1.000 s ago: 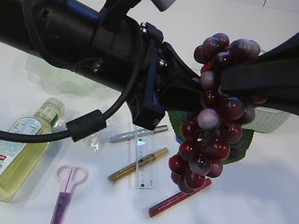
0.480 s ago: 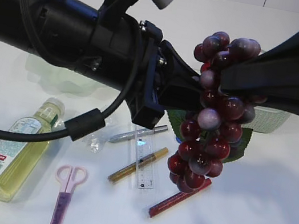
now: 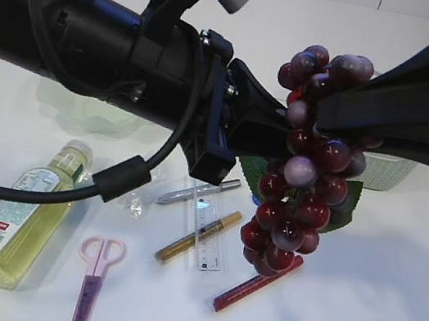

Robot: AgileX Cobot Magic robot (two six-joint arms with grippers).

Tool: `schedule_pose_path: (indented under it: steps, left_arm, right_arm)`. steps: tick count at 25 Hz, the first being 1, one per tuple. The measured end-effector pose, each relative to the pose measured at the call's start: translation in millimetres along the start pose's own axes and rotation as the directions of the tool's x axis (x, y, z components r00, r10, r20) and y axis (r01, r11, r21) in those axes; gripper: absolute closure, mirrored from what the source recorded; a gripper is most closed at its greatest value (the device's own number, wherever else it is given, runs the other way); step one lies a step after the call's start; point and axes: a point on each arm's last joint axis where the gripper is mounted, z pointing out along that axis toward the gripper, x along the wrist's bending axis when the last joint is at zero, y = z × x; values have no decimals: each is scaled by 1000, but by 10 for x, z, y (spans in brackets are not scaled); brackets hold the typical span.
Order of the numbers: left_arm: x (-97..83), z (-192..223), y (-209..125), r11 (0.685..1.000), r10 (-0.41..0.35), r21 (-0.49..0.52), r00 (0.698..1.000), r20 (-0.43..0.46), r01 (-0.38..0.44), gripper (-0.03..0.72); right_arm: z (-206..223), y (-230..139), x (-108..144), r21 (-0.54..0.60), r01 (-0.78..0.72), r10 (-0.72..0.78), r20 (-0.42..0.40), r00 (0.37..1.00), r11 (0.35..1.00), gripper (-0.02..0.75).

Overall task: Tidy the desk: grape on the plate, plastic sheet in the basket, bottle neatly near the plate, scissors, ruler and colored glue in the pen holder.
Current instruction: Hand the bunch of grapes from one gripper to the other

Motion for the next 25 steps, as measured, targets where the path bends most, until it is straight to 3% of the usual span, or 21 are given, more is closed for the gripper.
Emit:
schedule_pose_path:
  steps: [12,21,25]
  left_arm:
    - [0,0,0,1000,0,0,1000,0,0,602]
    - [-2,-13,14,1000,3,-4,1000,-6,-3,602]
    - [-11,-43,44,1000,10,-12,1000,-15,-10,602]
  right_arm:
    - [0,-2,2,2,7,-7,-2,1000,1000,487]
    - [0,-2,6,3,19,-19,-6,1000,1000,470]
    - [0,0,9,0,21,-21,-9,1000,1000,421]
